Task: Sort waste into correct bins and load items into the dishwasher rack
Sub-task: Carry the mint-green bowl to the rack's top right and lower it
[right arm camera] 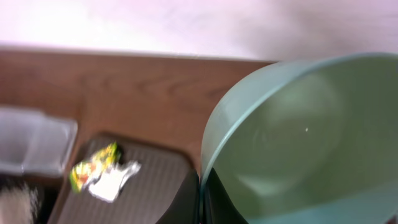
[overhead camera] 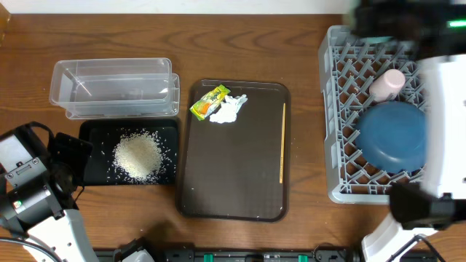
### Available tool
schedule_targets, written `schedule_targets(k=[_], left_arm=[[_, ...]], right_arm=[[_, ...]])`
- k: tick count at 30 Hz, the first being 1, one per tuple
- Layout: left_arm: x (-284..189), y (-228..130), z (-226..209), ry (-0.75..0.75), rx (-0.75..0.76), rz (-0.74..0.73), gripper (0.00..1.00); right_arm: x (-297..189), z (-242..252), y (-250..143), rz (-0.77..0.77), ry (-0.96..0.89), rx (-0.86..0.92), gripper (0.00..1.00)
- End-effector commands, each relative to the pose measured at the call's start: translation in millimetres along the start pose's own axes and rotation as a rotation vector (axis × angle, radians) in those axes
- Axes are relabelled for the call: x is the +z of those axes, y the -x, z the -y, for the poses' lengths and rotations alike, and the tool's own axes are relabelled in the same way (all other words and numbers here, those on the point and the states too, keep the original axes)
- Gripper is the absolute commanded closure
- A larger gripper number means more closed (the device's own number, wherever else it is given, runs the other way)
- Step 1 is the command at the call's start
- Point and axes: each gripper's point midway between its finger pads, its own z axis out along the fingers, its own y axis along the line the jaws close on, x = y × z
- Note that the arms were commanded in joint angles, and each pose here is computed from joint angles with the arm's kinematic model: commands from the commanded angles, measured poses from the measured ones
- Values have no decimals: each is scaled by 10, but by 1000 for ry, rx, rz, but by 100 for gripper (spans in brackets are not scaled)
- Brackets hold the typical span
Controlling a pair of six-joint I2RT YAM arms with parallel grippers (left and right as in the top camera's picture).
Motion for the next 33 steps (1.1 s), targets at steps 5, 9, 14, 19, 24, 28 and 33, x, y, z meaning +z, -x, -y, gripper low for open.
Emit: schedule_targets(k=[5, 9, 14, 19, 24, 28, 33], left_arm=[[-52, 56, 14, -5, -7, 19, 5], [-52, 57, 13, -5, -7, 19, 5], [-52, 56, 14, -5, -7, 19, 5], [-52, 57, 13, -5, -7, 19, 5], [-52, 57, 13, -5, -7, 19, 5], [-52, 57, 13, -5, -7, 19, 5], [-51, 56, 13, -4, -7, 19, 5]], right_arm=[[-43, 1120, 62, 109, 401, 203, 99], [-38, 1652, -20, 189, 609, 301, 99], [7, 2198, -209, 268, 778, 377, 99], [183, 2640, -497, 269, 784, 495, 99], [367, 2786, -671, 243, 792, 573, 99], [434, 2747, -683, 232, 802, 573, 99], [540, 2591, -630, 230, 818, 502, 99]])
